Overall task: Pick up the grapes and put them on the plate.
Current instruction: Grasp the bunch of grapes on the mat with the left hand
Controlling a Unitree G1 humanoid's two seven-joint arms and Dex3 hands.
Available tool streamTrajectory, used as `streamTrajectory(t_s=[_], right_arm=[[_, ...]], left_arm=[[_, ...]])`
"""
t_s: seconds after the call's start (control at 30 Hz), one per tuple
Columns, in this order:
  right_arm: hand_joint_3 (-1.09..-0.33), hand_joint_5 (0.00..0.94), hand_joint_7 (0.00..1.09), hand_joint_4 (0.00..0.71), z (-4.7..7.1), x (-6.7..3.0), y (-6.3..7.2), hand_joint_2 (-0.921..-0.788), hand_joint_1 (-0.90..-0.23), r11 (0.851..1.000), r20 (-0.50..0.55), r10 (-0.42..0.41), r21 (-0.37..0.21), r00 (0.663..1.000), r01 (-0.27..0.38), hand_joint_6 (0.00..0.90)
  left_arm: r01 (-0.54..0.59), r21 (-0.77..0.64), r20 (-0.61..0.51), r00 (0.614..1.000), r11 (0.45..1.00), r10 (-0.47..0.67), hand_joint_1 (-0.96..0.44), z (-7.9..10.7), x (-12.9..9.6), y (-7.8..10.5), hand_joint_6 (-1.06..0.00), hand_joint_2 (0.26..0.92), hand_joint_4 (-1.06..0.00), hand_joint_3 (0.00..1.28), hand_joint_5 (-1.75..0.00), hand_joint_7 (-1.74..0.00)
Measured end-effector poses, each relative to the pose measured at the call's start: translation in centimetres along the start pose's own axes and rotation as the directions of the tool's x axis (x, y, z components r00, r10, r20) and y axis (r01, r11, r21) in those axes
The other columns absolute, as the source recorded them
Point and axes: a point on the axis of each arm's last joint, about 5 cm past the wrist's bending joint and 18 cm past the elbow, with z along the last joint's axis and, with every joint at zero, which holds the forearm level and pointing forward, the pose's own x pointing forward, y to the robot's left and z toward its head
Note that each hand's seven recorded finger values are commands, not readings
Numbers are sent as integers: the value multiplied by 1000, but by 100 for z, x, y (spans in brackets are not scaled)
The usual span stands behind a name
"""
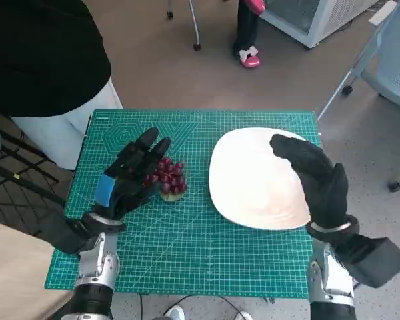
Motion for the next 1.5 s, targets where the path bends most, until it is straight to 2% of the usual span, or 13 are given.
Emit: streamTrajectory(t_s=[0.17, 0.27, 0.37, 0.5, 0.67, 0.83, 0.93, 1.13, 1.5], right_arm=[[-858, 0, 192, 369, 2, 5, 8, -921, -641, 1000, 4, -1, 2, 1000, 1, 121], [-860, 0, 197, 368, 3, 8, 13, -921, -641, 1000, 7, -3, 3, 1000, 3, 117], [-861, 0, 202, 367, 6, 9, 13, -921, -640, 1000, 10, -4, 2, 1000, 4, 113], [-862, 0, 209, 367, 11, 11, 12, -921, -641, 1000, 14, -4, 0, 1000, 4, 110], [-863, 0, 220, 367, 15, 13, 12, -921, -640, 1000, 16, -5, -1, 1000, 5, 104], [-864, 0, 231, 367, 15, 15, 13, -921, -638, 1000, 16, -6, -1, 1000, 6, 98], [-865, 0, 237, 366, 14, 15, 16, -921, -638, 1000, 15, -7, -1, 1000, 7, 94], [-865, 0, 252, 367, 14, 15, 16, -921, -637, 1000, 15, -9, -1, 1000, 9, 88], [-863, 1, 278, 367, 22, 17, 12, -921, -636, 1000, 18, -12, -5, 1000, 12, 74]], left_arm=[[17, 78, -7, 1000, 997, -16, -464, 60, 15, 32, -428, 921, -342, 110, 0, 0], [48, 219, -31, 999, 975, -42, -530, 165, 39, 91, -304, 921, -220, 77, 1, 1], [90, 380, -74, 995, 920, -66, -610, 296, 68, 164, -158, 917, -78, 49, 1, 1], [154, 564, -152, 985, 812, -81, -660, 462, 113, 238, -52, 881, -17, 18, 1, 0], [238, 735, -273, 961, 635, -44, -607, 620, 184, 266, -24, 804, -2, 4, 1, -6], [297, 837, -359, 932, 459, 52, -505, 629, 247, 195, -54, 739, 1, 1, 1, -18], [336, 858, -401, 911, 389, 98, -465, 571, 265, 141, -70, 722, 1, 0, 1, -21], [404, 845, -466, 878, 351, 112, -407, 468, 284, 46, -92, 704, 1, 0, 1, -21], [439, 839, -500, 855, 321, 138, -389, 439, 423, -48, -103, 697, 1, 0, 1, -14]])
